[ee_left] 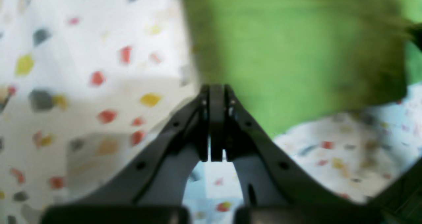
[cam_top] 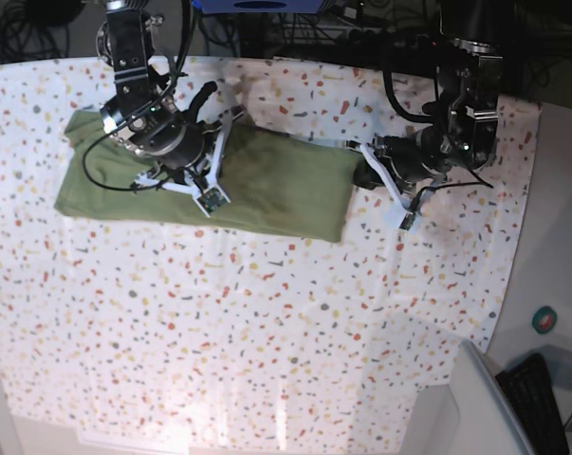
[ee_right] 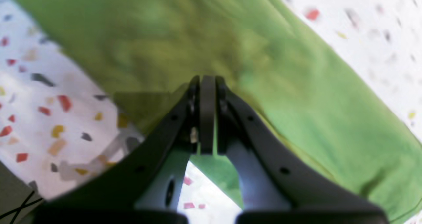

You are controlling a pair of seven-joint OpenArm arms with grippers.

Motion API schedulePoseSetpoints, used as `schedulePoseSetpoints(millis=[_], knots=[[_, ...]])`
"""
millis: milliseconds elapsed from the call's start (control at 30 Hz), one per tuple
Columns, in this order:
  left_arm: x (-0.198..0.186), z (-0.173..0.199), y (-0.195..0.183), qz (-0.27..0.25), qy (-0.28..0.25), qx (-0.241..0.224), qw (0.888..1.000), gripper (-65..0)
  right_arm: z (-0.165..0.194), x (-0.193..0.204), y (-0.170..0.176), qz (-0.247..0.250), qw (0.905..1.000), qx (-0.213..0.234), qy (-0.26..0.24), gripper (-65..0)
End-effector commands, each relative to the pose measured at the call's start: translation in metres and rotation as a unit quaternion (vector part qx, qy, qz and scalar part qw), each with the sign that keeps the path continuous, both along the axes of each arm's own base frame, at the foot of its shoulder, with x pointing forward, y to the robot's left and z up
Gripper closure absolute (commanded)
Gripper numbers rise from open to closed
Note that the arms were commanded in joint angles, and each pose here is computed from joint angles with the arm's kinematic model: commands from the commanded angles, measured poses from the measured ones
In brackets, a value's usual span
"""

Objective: Layout the t-shirt on the table in an organized manner, then fold the t-shirt properly

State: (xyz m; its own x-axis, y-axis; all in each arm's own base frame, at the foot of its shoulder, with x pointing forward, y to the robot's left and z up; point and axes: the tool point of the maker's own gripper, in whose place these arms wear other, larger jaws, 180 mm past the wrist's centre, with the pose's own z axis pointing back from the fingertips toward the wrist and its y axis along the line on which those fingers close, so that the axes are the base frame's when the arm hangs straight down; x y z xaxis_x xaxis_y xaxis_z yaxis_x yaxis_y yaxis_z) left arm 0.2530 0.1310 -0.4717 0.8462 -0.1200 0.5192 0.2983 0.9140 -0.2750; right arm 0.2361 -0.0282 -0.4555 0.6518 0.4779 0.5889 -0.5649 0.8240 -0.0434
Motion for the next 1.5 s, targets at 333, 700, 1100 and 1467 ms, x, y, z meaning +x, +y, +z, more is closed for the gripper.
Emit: schedulePoseSetpoints(millis=[333,700,1100,1467], knots=[[0.018,0.089,0.043,0.029,-0.137,0.036,0.989,0.0,0.031,0.021,-0.015,-0.029,0.9981,0.01,-0.053,0.0],[0.009,0.104,0.079,0.065,-0.154,0.068,0.984,0.0,0.044,0.028,-0.016,-0.032,0.9968,0.01,-0.072,0.0],[0.017,0.109,0.076,0.062,-0.163,0.066,0.983,0.0,0.043,0.028,-0.017,-0.033,0.9968,0.01,-0.072,0.0],[0.015,0.108,0.077,0.063,-0.16,0.067,0.983,0.0,0.042,0.027,-0.017,-0.033,0.9969,0.01,-0.07,0.0]])
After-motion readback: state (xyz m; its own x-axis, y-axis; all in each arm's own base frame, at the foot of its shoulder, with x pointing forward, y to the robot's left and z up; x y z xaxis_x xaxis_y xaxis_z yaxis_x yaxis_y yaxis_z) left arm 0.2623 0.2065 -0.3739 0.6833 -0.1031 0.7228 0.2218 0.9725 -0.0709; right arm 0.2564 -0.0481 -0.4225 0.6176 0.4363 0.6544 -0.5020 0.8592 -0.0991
